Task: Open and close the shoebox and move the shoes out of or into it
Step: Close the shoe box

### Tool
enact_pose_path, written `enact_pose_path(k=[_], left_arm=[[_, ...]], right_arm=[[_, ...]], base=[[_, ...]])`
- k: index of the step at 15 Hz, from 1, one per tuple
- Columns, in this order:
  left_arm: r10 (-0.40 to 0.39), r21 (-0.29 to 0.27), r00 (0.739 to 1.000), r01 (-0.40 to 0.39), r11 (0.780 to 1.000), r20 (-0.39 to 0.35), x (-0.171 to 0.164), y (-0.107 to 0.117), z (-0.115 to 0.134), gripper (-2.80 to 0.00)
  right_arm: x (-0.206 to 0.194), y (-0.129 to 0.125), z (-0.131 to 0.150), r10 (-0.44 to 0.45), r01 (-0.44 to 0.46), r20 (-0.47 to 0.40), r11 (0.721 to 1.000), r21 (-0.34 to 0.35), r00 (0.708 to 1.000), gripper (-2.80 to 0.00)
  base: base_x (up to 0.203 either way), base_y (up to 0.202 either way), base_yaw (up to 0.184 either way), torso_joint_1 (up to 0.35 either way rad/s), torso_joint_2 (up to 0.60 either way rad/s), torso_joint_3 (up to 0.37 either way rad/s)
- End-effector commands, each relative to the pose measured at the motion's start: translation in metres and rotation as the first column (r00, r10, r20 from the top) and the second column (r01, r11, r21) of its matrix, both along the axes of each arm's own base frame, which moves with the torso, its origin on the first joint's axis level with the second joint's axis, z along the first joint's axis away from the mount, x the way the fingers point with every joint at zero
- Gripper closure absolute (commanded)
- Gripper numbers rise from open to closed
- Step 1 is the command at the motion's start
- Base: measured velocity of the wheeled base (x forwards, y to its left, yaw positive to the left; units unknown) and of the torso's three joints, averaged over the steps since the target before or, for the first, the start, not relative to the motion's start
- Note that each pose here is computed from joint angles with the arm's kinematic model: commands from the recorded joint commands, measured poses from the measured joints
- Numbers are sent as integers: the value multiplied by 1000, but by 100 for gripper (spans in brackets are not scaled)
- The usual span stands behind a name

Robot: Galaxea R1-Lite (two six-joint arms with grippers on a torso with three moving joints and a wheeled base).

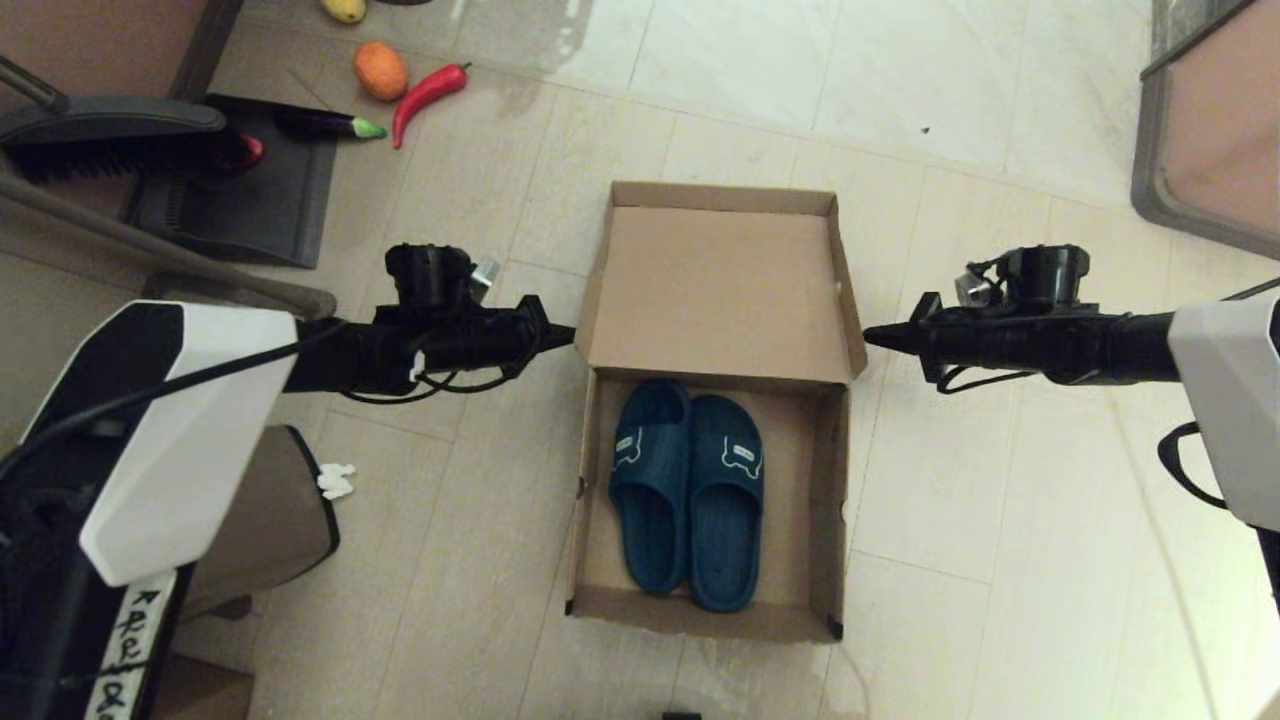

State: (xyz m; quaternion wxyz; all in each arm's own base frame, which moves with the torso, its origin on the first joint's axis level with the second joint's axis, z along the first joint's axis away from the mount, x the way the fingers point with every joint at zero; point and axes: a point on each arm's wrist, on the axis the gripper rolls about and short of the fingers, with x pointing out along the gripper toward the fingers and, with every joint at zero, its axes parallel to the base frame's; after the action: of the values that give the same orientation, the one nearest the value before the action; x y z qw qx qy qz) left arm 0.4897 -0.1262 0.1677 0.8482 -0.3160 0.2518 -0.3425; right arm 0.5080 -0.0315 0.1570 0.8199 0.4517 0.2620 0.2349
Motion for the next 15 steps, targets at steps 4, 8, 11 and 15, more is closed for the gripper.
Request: enact_pose_path(k=[4,8,11,15], left_arm=[[25,-8,998,-24,1000,50,15,-8,-30,0],[0,-17,998,1,1000,63,19,-17,-43,0],[-28,-20,998,29,999,57,18,-25,-49,0],[-39,-53,997,43,998,68,17,-39,-55,0]], right_arm=[[10,23,-28,45,-44,-41,999,16,998,0],[9,40,-27,76,-75,-54,997,28,996,0],[3,48,-20,90,-88,-81,996,28,993,0],[-10,49,-19,101,-102,-163,995,-1,981,0]], base=[[0,0,0,0,0,0],[0,0,0,0,0,0],[0,0,0,0,0,0],[0,0,0,0,0,0]])
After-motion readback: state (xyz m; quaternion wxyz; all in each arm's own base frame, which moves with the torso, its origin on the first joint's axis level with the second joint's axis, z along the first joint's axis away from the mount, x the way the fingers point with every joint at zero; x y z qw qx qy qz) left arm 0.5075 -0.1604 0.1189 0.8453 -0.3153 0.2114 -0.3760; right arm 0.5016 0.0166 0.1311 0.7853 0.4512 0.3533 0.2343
